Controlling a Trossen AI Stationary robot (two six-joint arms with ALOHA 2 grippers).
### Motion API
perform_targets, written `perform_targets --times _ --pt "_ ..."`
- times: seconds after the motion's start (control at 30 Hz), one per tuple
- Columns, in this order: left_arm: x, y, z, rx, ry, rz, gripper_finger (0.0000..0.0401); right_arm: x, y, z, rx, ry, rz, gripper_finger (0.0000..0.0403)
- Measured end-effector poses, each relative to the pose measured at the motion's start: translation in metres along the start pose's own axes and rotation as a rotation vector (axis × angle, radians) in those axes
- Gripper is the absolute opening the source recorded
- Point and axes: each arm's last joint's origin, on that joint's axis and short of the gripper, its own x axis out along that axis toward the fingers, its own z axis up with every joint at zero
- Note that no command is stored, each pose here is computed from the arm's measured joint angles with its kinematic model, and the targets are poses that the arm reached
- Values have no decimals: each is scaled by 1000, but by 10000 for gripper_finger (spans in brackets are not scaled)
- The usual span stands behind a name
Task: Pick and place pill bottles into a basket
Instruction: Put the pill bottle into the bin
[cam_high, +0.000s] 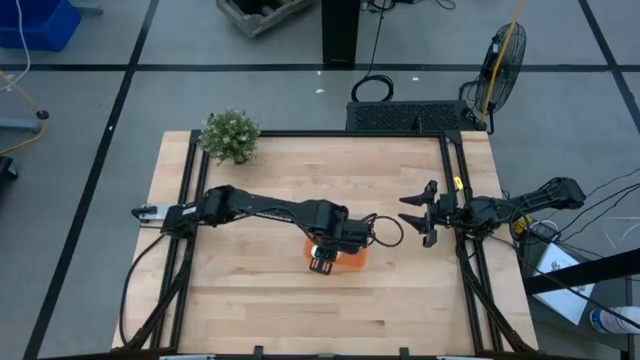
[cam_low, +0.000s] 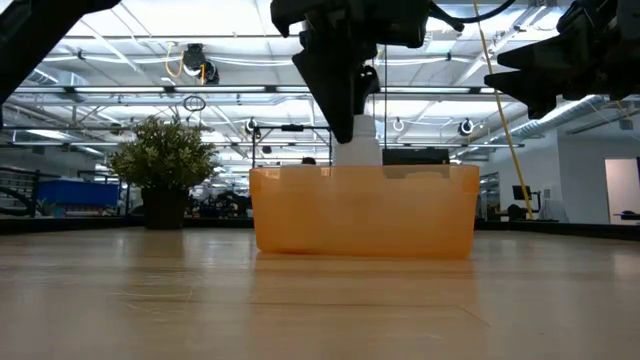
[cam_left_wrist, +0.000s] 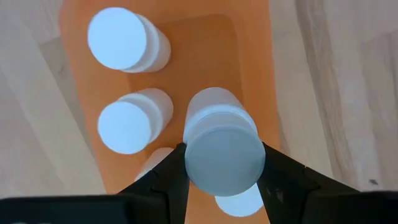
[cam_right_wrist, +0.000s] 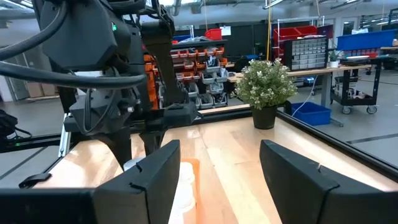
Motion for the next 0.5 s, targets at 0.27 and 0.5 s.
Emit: perform_targets --times 0.27,0.5 --pt "18 2 2 -5 6 -65 159 0 0 0 1 0 0 212" --pt "37 8 1 -17 52 -85 159 0 0 0 2 -2 1 212"
